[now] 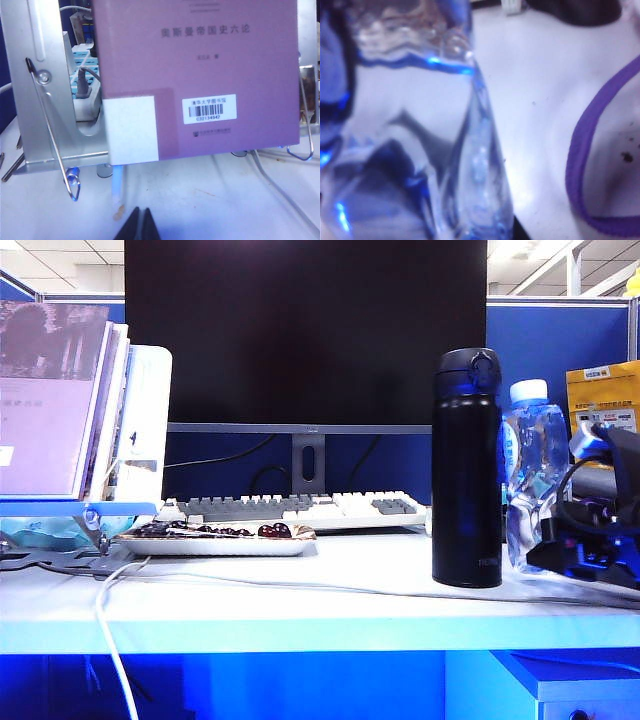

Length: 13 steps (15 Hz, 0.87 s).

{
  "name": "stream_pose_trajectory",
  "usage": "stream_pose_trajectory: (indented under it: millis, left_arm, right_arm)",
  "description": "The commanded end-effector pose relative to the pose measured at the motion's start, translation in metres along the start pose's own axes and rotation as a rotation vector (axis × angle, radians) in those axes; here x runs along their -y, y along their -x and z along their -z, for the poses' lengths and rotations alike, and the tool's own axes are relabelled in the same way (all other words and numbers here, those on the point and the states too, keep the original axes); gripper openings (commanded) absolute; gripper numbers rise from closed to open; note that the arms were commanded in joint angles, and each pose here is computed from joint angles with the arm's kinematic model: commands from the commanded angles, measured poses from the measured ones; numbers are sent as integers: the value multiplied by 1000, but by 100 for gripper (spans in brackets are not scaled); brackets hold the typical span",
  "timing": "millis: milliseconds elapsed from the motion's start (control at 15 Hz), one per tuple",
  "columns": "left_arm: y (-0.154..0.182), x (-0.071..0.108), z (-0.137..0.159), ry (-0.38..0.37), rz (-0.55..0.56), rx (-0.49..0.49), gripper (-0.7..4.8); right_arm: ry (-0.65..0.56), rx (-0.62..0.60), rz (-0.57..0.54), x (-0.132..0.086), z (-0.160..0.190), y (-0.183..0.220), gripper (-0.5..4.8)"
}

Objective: Pick up the mineral water bottle and place it vertically to the right of the black thermos cup.

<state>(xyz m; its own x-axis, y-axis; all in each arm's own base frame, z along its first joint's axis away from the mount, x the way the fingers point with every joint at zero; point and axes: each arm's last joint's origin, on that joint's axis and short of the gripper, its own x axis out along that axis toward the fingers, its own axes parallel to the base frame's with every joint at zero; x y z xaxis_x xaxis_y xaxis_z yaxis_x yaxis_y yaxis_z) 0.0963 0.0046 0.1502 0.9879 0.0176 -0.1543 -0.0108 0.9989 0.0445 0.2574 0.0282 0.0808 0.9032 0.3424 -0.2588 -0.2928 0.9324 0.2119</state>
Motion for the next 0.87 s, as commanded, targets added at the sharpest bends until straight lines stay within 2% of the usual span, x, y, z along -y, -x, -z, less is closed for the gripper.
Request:
stream_pose_trajectory:
  millis: [67, 267, 334, 401, 668, 868]
  left_arm:
    - [0, 0, 1, 1, 2, -9, -3]
    - [0, 0, 1, 1, 3, -9, -3]
    - [0, 0, 1, 1, 2, -9, -3]
    - [0, 0, 1, 1, 2, -9, -3]
    - [0, 0, 1, 1, 2, -9, -3]
    - [0, 0, 1, 1, 2, -9, -3]
  right_arm:
    - [25, 79, -35, -2, -10, -1, 267]
    - [24, 79, -35, -2, -10, -1, 271]
    - [24, 77, -34, -2, -10, -1, 231]
    - [24, 76, -35, -2, -10, -1, 225]
    - [27, 92, -31, -1, -12, -1, 280]
    - [40, 135, -37, -3, -22, 1, 280]
